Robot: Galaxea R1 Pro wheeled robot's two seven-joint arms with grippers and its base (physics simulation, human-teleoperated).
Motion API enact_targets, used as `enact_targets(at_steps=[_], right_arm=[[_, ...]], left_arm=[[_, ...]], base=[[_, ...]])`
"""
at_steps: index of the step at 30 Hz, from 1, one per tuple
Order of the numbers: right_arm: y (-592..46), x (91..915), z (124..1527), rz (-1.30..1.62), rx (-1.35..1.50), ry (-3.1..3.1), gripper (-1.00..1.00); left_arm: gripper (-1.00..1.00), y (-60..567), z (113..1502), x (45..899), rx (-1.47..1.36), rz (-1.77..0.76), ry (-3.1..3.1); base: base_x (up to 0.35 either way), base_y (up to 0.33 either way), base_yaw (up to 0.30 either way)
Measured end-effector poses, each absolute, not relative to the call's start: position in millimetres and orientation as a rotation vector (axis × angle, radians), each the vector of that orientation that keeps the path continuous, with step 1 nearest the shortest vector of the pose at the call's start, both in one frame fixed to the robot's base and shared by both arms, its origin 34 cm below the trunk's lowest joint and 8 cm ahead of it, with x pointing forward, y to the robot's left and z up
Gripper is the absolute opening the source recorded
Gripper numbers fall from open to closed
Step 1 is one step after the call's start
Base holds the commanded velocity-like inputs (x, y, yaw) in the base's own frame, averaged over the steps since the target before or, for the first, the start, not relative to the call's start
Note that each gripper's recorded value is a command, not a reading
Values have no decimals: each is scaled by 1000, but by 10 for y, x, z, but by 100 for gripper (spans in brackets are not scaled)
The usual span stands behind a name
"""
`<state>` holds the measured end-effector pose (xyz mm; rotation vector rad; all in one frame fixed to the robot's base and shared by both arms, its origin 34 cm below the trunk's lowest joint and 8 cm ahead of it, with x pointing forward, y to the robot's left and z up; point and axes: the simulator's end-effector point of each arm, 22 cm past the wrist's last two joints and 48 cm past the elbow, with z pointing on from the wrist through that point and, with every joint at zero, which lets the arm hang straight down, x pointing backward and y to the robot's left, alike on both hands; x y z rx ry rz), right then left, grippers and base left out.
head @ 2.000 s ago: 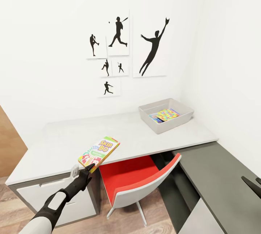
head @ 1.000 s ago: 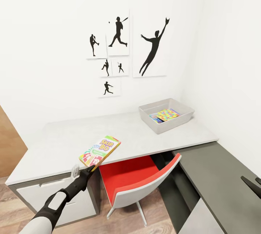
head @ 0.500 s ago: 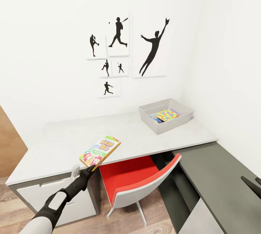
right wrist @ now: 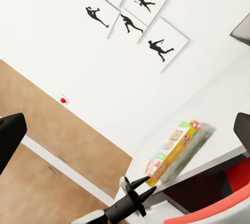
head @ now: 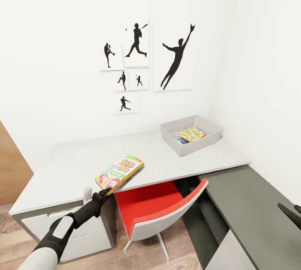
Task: Put all the toys in the child's room - the three board games (two on the bed and one on the table), the two jigsaw puzzles on the table, and the tennis ball on the table - inside the toy box on the table in the child's room.
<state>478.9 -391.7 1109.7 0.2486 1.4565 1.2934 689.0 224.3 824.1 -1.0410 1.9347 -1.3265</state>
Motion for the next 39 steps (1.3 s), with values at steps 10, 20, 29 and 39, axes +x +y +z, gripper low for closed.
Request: enact_targets(at_steps=[10,20,29,39], right_arm=[[-3917,4768,11206,1292,249,1458,100],[-3921,4743,11301,1290,252,1460,100],[-3921,4717,11387,1290,252,1461,100],[-3918,4710,11398,1272,263,1493,100]], left_arm=[[-100,2348,8437,6809,-1034,-1383,1979],[-100,2383,8920,6808,-944,-1474,2016],[-100,2581,9498,6862,-758,-1440,2037],[-100,2988,9925,6775,-560,-1415,2045]], base=[[0,0,0],[0,0,0],[0,0,0],[0,0,0]])
